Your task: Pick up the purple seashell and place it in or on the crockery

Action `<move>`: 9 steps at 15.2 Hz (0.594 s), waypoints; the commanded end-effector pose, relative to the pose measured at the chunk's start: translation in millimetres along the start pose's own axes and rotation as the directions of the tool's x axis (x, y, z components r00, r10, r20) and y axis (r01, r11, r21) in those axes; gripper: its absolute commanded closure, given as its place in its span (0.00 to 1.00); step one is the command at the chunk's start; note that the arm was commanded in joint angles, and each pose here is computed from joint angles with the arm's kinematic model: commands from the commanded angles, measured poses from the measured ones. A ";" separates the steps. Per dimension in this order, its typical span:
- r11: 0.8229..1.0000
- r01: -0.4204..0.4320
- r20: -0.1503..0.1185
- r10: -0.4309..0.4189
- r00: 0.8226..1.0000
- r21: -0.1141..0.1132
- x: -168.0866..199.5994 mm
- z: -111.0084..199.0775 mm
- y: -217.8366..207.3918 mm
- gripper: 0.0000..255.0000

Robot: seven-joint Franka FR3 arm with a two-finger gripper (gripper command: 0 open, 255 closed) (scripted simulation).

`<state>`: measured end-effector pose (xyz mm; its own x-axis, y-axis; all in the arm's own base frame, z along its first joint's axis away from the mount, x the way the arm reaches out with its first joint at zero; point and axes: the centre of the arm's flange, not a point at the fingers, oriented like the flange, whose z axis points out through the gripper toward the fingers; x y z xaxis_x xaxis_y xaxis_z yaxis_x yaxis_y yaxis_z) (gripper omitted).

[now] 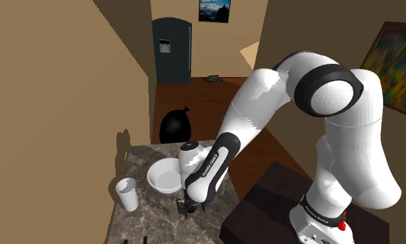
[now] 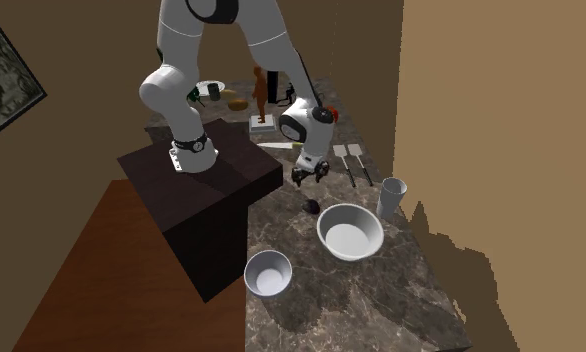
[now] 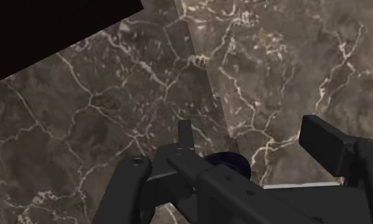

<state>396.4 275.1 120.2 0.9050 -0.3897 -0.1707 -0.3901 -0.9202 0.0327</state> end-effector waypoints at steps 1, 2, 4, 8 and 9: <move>0.999 -0.050 -0.057 0.050 0.997 0.006 13.6 2.9 6.4 0.00; 0.997 -0.078 -0.088 0.078 0.993 0.009 21.6 4.5 9.1 0.00; 0.991 -0.132 -0.149 0.134 0.980 0.020 37.4 6.8 15.1 0.00; 0.988 -0.153 -0.174 0.155 0.972 0.025 46.5 23.1 17.7 0.00; 0.988 -0.153 -0.174 0.155 0.972 0.025 47.4 28.3 17.7 0.00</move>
<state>427.6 242.6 89.2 0.8498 -0.5270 0.0078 -0.5270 -0.8492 0.0343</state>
